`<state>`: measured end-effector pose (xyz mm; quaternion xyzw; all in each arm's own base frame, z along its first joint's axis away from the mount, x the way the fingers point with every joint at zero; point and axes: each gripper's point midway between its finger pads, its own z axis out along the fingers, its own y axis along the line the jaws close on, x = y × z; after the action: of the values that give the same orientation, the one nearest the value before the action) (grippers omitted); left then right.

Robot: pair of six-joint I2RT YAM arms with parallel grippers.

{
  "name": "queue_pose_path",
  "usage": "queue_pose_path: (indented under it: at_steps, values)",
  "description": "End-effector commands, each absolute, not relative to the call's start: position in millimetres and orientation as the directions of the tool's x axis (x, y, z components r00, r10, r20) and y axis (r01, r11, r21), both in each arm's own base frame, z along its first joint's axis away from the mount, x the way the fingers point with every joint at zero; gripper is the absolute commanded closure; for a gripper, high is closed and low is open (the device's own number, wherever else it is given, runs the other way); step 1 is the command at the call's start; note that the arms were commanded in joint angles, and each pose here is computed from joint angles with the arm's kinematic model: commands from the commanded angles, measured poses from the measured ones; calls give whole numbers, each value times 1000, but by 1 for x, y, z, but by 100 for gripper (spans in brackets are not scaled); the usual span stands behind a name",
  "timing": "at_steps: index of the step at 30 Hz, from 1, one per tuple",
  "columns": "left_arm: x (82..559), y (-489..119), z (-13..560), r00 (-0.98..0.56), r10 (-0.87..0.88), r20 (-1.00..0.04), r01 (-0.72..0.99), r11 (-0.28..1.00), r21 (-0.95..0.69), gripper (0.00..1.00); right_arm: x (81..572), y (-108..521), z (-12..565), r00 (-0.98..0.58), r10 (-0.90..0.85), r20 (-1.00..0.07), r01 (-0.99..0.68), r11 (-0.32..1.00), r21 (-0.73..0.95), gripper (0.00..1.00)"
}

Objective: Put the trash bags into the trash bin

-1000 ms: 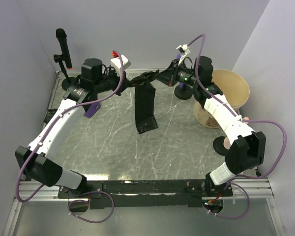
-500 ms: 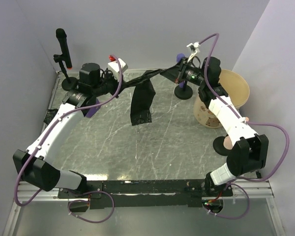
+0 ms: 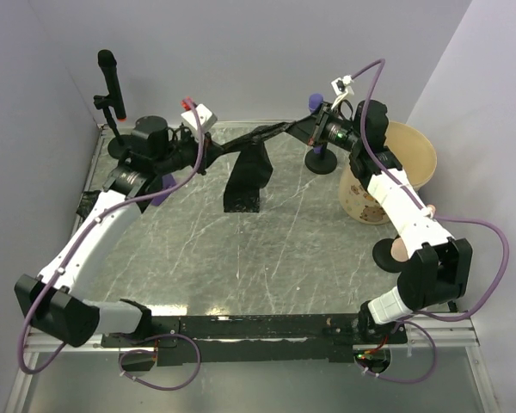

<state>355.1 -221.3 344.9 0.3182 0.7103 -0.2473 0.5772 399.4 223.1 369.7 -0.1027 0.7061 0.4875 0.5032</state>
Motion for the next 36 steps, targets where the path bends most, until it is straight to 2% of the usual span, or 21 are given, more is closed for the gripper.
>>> queue_pose_path:
  at_steps: [1,4,6,7,10,12,14,15,17,20,21,25,29,36]
  values:
    - [320,-224,374,13,93,-996,811,581,65,99,411,181,382,-363,395,-844,-518,668,535,100]
    - [309,-221,385,77,54,-996,808,582,94,99,411,174,368,-399,371,-838,-460,710,533,100]
    - [313,-220,385,35,50,-998,800,597,58,100,408,172,363,-421,334,-844,-451,729,514,77]
    - [314,-221,385,14,45,-999,800,599,38,99,403,172,361,-430,310,-848,-462,732,501,72]
    - [315,-223,389,11,23,-1000,802,597,23,99,379,177,358,-410,157,-898,-577,718,389,71]
    - [317,-226,386,-33,5,-999,805,593,-24,99,366,170,356,-375,67,-925,-608,735,300,67]
    - [320,-229,388,-54,6,-999,808,587,-40,99,350,166,374,-277,-1,-961,-664,723,190,58]
    - [322,-230,389,-71,9,-997,812,582,-52,99,334,172,390,-198,-33,-980,-735,667,127,55]
    - [319,-237,402,-65,12,-998,836,547,-48,99,295,195,418,-31,-78,-996,-864,503,-12,40]
    - [309,-246,404,-70,27,-997,876,481,-49,99,272,223,420,118,-179,-977,-885,428,-185,29]
    - [304,-248,404,-65,31,-997,890,453,-44,99,265,237,417,136,-192,-972,-897,393,-203,28]
    - [284,-257,403,-31,50,-998,932,362,-11,99,275,258,413,91,-170,-981,-908,391,-152,30]
    - [265,-261,406,-4,79,-997,955,296,19,100,284,269,420,138,-164,-977,-903,383,-192,32]
    - [256,-262,414,23,92,-995,964,260,47,99,278,288,412,170,-203,-964,-938,266,-222,32]
